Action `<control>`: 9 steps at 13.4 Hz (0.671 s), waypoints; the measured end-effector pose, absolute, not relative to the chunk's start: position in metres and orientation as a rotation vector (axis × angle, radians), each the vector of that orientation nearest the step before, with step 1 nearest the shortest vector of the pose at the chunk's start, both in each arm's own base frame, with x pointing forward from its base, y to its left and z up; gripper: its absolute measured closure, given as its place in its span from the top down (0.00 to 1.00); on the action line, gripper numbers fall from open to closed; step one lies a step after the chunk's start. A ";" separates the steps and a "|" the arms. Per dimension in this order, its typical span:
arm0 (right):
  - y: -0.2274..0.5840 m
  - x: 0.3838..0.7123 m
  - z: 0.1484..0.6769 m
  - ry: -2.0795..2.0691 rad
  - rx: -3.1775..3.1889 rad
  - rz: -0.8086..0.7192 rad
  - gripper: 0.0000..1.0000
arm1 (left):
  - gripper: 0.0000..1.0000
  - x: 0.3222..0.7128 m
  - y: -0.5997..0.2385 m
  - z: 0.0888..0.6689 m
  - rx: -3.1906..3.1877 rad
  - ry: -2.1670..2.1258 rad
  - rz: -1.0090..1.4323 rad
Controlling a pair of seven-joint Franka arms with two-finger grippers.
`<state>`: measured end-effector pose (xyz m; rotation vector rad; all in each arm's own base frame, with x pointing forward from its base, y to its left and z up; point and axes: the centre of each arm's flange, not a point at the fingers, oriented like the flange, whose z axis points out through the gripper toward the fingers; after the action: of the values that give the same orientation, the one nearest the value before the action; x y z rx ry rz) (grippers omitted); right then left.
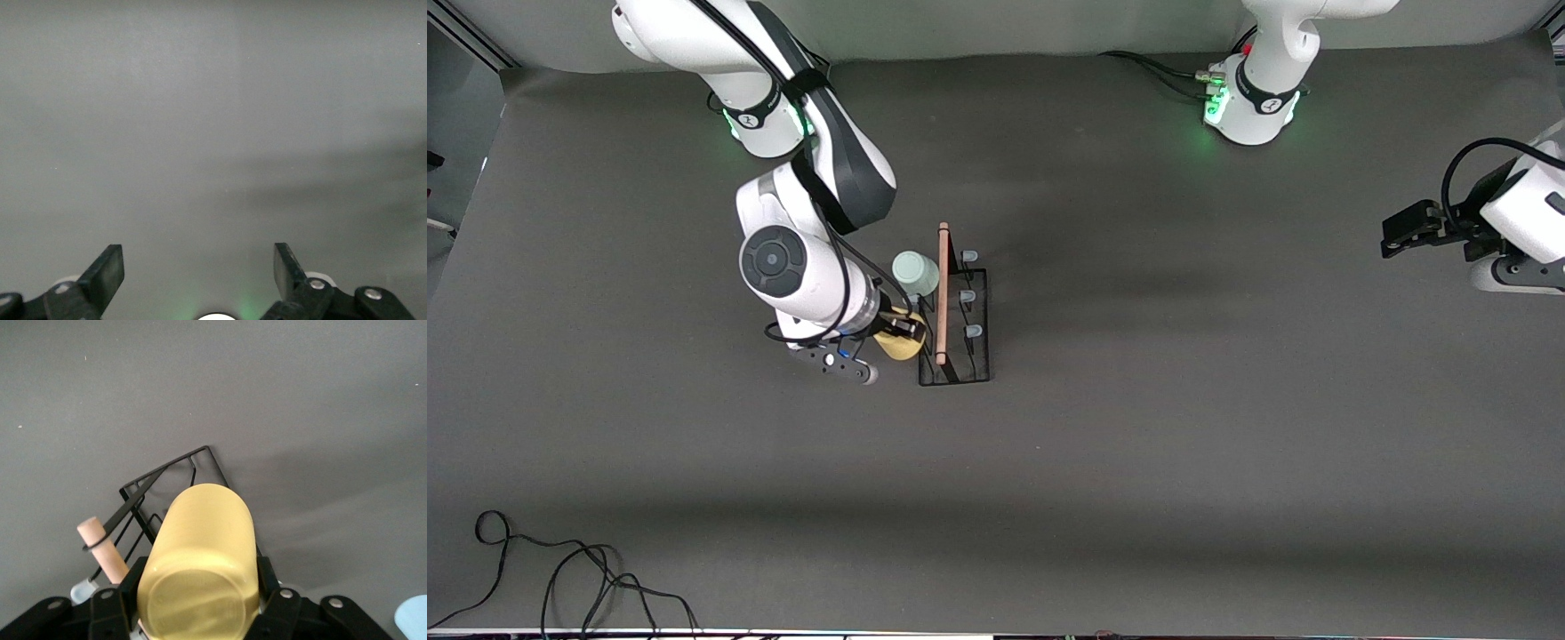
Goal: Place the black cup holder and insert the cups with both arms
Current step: 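Place the yellow cup onto a rack peg with the right gripper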
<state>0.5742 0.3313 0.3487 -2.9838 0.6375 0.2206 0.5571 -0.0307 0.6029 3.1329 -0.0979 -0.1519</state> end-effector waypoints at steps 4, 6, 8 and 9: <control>0.339 0.574 0.333 0.654 -2.988 0.208 0.69 | 1.00 0.557 -0.031 0.602 3.133 -0.098 -0.155; 0.339 0.574 0.333 0.657 -2.987 0.207 0.83 | 1.00 0.557 -0.031 0.602 3.133 -0.098 -0.155; 0.336 0.577 0.342 0.663 -2.982 0.199 1.00 | 1.00 0.557 -0.031 0.602 3.133 -0.098 -0.155; 0.329 0.580 0.358 0.672 -2.984 0.220 1.00 | 1.00 0.557 -0.031 0.602 3.133 -0.098 -0.154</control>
<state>0.5799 0.3292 0.3576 -2.9841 0.6719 0.2197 0.5570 -0.0307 0.6020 3.1329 -0.0979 -0.1544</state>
